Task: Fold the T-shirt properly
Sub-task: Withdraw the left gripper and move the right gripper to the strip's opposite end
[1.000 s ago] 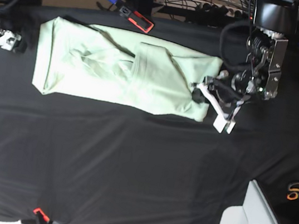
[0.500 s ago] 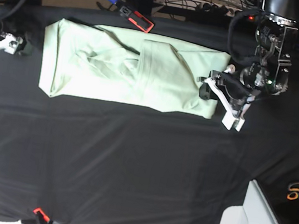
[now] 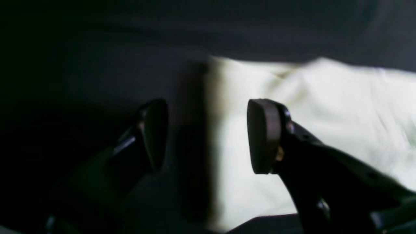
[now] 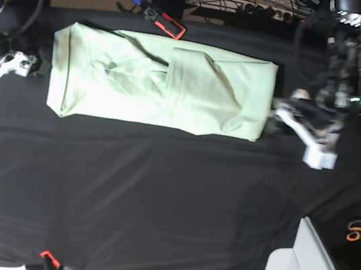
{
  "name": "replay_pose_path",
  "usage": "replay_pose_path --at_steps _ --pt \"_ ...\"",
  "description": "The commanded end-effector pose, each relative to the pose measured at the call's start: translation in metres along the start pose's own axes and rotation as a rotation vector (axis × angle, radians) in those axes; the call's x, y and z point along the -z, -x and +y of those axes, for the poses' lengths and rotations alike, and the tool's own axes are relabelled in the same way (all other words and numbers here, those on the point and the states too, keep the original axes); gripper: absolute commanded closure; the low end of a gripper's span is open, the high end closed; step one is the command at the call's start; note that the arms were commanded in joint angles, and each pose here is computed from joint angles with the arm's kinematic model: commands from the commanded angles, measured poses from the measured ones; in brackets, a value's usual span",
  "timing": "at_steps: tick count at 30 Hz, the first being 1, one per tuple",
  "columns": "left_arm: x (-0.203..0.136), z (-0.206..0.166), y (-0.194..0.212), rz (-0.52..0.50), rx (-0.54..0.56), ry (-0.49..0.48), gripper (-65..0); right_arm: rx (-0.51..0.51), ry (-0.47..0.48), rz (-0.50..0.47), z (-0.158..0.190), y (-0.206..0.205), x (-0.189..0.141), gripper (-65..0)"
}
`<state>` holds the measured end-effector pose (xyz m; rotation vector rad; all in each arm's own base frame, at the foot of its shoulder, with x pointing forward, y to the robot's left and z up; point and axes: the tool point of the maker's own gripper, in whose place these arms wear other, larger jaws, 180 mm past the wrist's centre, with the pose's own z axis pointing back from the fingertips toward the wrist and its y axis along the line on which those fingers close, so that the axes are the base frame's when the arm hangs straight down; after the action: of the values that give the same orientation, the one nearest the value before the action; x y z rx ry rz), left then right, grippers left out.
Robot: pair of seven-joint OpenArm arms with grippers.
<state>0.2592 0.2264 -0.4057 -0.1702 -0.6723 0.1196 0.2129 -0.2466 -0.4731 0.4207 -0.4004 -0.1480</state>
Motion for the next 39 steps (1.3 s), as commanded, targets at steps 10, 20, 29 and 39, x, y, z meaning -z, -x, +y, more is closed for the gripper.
replay_pose_path --at_steps 10,20,29,39 --pt "-0.085 0.072 -0.026 -0.122 -0.025 -0.218 -38.3 0.109 -0.072 0.034 0.0 0.014 0.024 -55.0" --pt "-0.096 0.093 -0.028 -0.119 -0.01 -0.27 -38.3 0.03 -0.171 0.161 0.059 0.058 0.054 -54.3" --pt "-0.098 0.096 -0.031 -0.122 0.002 -0.277 -38.3 -0.006 -0.198 0.207 0.078 0.084 0.058 -54.1" --pt "-0.096 0.093 -0.03 -0.118 0.002 -0.27 -38.3 -0.006 -0.199 0.208 0.079 0.084 0.058 -43.4"
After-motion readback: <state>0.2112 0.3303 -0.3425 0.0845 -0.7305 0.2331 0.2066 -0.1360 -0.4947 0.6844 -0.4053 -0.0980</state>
